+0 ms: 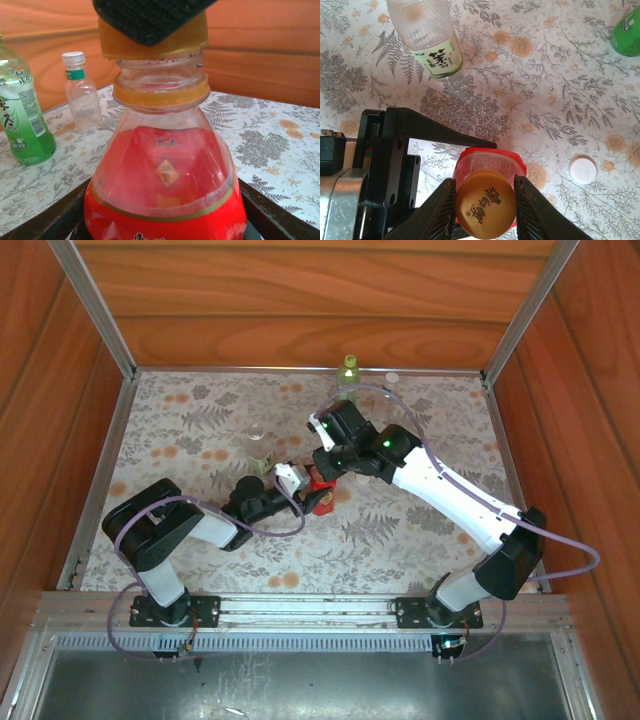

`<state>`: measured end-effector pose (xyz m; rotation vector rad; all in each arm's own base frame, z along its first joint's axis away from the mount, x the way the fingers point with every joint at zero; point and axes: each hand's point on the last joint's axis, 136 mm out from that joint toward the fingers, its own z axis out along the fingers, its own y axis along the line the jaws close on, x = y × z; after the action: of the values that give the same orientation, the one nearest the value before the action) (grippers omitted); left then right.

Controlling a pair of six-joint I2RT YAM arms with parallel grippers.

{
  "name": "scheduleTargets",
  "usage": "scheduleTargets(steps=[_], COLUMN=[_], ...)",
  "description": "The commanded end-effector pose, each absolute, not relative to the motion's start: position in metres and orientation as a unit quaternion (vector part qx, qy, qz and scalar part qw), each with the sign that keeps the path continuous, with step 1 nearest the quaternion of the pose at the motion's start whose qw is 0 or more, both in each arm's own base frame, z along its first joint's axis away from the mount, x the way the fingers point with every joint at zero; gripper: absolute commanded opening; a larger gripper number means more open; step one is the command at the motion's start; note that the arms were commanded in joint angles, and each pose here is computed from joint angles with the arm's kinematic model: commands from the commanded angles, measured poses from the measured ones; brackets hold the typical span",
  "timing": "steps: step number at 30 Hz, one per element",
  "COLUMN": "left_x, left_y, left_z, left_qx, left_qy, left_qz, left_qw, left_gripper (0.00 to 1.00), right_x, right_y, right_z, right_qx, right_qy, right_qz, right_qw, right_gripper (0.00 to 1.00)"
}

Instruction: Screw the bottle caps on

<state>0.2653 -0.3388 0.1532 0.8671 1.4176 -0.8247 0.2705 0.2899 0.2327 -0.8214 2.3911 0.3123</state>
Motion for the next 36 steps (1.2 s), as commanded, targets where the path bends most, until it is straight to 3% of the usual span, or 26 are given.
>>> scheduleTargets(steps=[1,18,26,29,36], left_x=[0.26,0.261,0.26,0.259,0.26], left_y=[-0.339,-0.34,-0.34,-0.34,-0.341], left_z=[0.153,0.154,0.154,0.154,0.153], left_qx=[0.375,0.377,0.378,0.379,0.38], left_qy=[0.609,0.608,0.606,0.606,0.606], left_qz=[-0.364,-0.363,-0.365,-0.365,-0.365], left_qw=[0.597,0.597,0.597,0.597,0.596], left_gripper=[0.66,0.66,0.66,0.66,0.66], right_x=[0.256,0.258,0.264,0.262,0.255], right_y=[0.275,0.292,0.289,0.287,0.284], right_z=[0.226,0.216,0.211,0.212,0.207], right_qx=[-0.31,-0.326,-0.32,-0.321,-0.328], right_qy=[0.907,0.896,0.901,0.905,0.917], right_qz=[0.104,0.136,0.119,0.112,0.094], right_qw=[0.266,0.271,0.269,0.254,0.205], right_gripper=[0.33,0.37,0.31,0.27,0.28])
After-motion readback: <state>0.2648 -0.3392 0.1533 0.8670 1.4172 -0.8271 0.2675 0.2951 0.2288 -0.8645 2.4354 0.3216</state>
